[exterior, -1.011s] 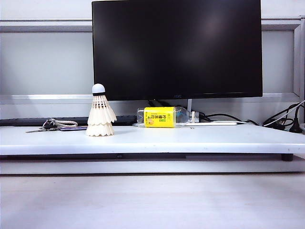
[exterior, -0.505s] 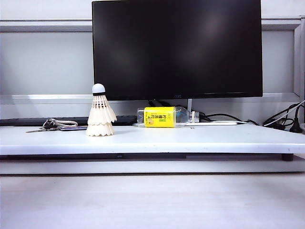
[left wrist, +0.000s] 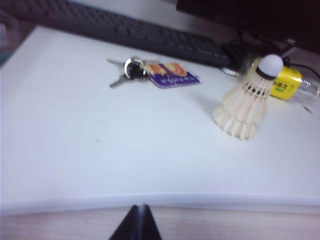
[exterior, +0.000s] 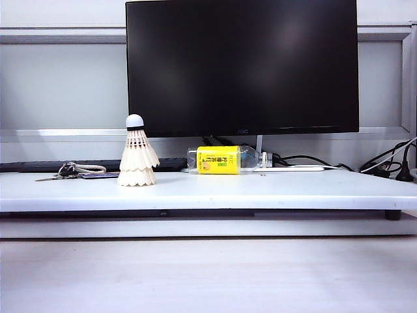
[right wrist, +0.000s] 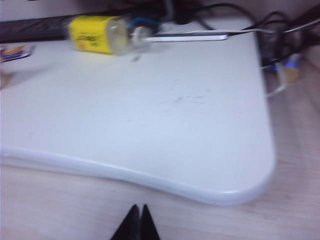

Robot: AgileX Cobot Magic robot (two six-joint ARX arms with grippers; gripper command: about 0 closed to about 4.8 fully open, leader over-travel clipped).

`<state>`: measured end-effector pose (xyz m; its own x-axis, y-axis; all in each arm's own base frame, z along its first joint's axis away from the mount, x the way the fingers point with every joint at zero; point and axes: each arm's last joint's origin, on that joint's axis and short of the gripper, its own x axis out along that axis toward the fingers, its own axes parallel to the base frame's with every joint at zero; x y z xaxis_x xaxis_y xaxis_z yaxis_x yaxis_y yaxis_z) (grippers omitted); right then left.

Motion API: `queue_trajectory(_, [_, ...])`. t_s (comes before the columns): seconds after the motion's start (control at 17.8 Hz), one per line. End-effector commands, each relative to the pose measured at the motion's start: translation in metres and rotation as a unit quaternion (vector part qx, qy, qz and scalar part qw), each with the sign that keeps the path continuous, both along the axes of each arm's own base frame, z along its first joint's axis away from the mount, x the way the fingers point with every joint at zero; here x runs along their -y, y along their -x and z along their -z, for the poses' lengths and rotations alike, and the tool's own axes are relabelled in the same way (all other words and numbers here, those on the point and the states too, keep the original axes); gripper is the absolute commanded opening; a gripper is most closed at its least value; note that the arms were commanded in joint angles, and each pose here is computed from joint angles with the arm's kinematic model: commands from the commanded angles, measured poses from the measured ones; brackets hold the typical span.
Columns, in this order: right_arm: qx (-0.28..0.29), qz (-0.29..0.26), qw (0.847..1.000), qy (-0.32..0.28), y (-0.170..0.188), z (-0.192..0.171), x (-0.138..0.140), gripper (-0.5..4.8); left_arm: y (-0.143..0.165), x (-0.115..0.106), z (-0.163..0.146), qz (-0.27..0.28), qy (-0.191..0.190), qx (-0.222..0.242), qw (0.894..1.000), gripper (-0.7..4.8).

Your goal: Stack the badminton balls on the table vertically.

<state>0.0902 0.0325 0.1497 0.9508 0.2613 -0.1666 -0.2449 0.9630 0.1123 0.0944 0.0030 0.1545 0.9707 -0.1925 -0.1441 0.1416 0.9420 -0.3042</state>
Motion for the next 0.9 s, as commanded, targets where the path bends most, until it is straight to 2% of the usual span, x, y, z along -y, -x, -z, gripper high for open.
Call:
queue_trajectory(0.06, [0.001, 0.015, 1.0, 0.003, -0.0001, 0.0001, 0.0009, -0.06, -0.001, -0.0009, 0.0042, -0.013, -0.013, 0.002, 1.0, 0.17])
queue_trajectory(0.34, [0.003, 0.013, 1.0, 0.009, -0.0001, 0.0001, 0.0008, -0.05, -0.0013, -0.0032, 0.0043, -0.049, -0.04, 0.004, 0.998, 0.17])
queue_trajectory(0.51, [0.015, -0.001, 0.998, 0.06, 0.0, 0.0004, 0.0005, -0.05, -0.0013, -0.0053, 0.0052, -0.083, -0.05, -0.002, 0.995, 0.17])
queue_trajectory(0.67, [0.026, -0.014, 0.994, 0.105, 0.0001, 0.0005, 0.0002, -0.05, -0.0011, -0.006, 0.0063, -0.093, -0.062, -0.007, 0.994, 0.17])
queue_trajectory(0.9, [0.037, -0.089, 0.987, 0.128, 0.0016, 0.0014, -0.0035, -0.05, -0.0011, -0.0059, 0.0063, -0.092, -0.067, -0.007, 0.993, 0.2])
